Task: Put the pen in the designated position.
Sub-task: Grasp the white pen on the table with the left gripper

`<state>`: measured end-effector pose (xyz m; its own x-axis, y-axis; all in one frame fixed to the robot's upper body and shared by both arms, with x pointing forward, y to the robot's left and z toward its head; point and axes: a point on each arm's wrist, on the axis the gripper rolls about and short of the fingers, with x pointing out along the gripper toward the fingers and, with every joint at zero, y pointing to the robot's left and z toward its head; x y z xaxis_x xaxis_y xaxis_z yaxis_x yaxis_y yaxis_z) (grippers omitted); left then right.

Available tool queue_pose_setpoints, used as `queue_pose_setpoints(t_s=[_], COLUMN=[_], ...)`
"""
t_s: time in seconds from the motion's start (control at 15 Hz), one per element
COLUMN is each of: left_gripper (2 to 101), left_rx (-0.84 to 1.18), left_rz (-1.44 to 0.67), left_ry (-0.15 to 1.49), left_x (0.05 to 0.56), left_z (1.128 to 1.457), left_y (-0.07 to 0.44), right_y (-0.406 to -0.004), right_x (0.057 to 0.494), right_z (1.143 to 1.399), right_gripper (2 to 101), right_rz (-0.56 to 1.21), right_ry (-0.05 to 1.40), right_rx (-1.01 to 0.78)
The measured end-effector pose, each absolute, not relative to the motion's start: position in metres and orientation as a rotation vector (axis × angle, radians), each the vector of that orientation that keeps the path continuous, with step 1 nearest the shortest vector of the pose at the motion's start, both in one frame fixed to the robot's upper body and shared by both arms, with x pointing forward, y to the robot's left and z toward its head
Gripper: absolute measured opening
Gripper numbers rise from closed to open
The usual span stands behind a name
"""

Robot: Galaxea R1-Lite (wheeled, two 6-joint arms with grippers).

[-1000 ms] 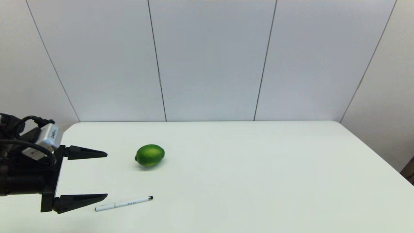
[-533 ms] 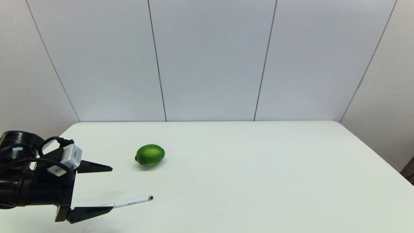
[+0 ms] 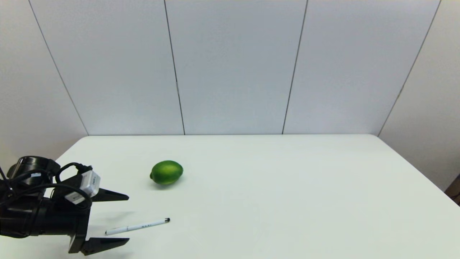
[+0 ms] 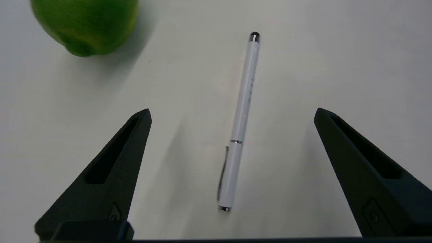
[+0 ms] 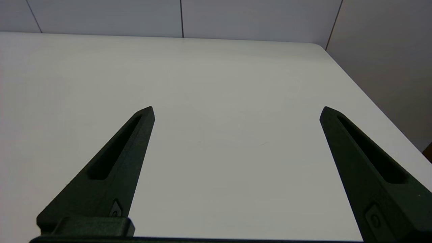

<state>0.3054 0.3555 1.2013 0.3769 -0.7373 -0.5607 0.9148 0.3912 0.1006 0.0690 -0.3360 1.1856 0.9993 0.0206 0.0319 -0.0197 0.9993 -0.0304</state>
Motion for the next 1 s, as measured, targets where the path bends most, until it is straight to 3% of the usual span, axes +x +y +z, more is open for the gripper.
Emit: queue_pose_setpoints(t_s=[1.0], left_gripper=[97.9], left_rx=[0.467], left_rz=[-1.157], left_ry=[0.486], left_x=[0.306], left_z=[1.171], left_y=[0.352], right_y=[-0.336], right_x=[0.069], right_z=[1.186], right_gripper=[97.1], right_rz=[0.020], right_ry=[-0.032], right_rx=[-0.030])
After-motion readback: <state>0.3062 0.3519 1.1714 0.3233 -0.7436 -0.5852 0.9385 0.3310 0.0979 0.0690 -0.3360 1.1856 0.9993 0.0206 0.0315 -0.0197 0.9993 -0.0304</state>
